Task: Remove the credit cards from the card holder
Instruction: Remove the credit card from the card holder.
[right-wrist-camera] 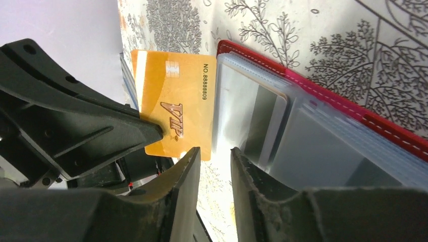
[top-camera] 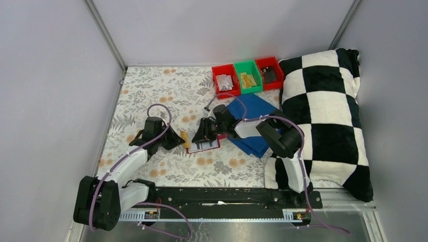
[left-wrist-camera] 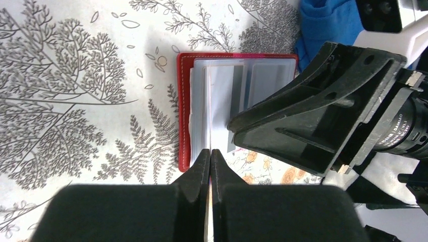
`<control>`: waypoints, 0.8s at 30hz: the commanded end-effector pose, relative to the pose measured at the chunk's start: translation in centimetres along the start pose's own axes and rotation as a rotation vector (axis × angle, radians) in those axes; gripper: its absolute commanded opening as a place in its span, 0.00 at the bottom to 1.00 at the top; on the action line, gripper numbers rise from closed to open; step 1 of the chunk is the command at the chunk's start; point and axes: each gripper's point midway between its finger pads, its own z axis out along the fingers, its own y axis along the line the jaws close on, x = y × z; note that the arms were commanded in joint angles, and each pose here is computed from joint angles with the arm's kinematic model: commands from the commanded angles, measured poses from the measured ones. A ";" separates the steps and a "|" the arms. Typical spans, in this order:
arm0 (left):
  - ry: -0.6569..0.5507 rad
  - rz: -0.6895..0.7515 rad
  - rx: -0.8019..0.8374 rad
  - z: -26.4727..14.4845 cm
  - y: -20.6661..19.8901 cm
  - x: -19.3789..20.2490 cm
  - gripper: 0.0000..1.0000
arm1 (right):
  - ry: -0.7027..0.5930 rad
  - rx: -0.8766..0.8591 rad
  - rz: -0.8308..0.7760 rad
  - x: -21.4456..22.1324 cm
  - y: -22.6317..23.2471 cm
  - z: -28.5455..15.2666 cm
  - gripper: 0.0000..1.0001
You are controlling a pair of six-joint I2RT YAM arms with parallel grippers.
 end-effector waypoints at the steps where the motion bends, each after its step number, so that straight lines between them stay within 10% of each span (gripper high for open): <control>1: -0.046 0.052 0.028 -1.6 -1.7 -1.9 0.00 | -0.008 -0.116 -0.025 -0.5 2.2 -1.2 0.42; 10: 0.060 0.162 0.355 -5.3 -8.9 -1.7 0.00 | -0.077 -0.393 -0.037 -3.1 7.5 -8.4 0.76; 24: 0.055 0.147 0.529 -6.6 -12.1 -2.1 0.00 | -0.100 -0.683 0.028 -3.6 12.1 -10.8 0.76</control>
